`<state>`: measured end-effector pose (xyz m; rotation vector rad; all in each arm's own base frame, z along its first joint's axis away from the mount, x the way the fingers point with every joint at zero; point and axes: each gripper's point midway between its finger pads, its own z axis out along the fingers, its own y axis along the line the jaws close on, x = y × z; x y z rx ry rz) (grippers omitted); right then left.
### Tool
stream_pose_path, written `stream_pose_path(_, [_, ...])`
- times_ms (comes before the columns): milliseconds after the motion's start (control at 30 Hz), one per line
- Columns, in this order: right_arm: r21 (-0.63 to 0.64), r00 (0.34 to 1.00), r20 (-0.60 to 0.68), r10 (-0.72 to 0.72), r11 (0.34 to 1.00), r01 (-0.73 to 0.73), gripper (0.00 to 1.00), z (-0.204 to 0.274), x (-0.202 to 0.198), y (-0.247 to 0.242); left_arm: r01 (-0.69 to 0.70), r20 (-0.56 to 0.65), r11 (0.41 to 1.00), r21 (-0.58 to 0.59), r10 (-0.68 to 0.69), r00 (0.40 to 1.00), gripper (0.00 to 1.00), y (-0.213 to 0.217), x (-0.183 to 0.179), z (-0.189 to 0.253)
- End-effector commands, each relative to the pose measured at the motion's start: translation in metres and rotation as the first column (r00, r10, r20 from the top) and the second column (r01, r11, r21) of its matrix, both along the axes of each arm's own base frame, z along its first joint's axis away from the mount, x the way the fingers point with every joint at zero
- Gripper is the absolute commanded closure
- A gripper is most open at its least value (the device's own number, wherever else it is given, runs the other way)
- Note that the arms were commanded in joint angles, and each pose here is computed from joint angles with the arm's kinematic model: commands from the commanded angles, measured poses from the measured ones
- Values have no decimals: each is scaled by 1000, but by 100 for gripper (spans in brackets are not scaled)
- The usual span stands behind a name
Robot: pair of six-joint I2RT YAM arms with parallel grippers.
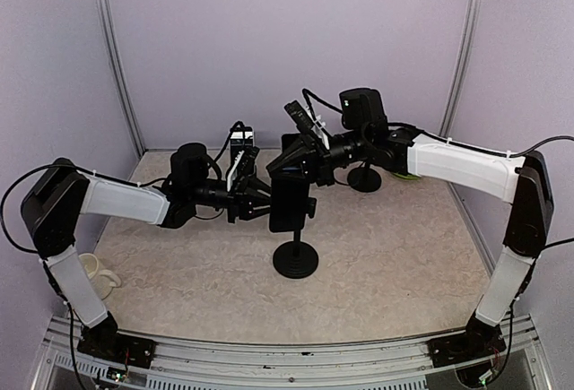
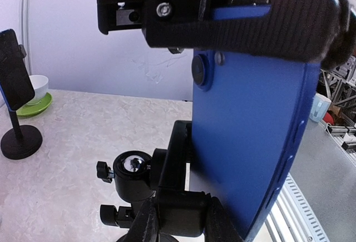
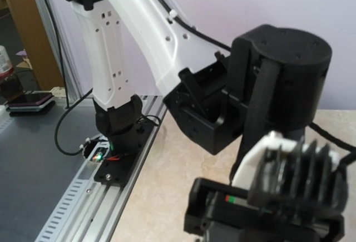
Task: Place the phone on the phone stand
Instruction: Hold the phone stand, then install the phone stand at the center of the board.
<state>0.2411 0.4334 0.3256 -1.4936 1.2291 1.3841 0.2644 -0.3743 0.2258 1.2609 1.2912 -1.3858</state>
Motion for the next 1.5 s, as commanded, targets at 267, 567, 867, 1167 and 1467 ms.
stream_pose_path(267, [7,999,39,20,1000,-21,100,-11,-10,-2,40,76,997,-65,-35,996,100,3,-15,35])
stream_pose_path(567, [-9,999,46,12,1000,-12,100,-22,-8,-4,40,77,997,-66,-35,996,100,3,-15,36])
stream_pose_path(867, [-15,998,25,-52,999,52,100,-23,7,-10,26,80,998,-60,-21,997,100,5,-15,34])
stream_pose_path(1167, [-55,988,30,-155,986,156,100,-32,25,-25,23,93,998,-58,-18,996,100,7,-15,34])
stream_pose_path(1467, [-87,979,27,-202,975,204,100,-43,36,-33,14,108,998,-54,-8,994,100,9,-16,37])
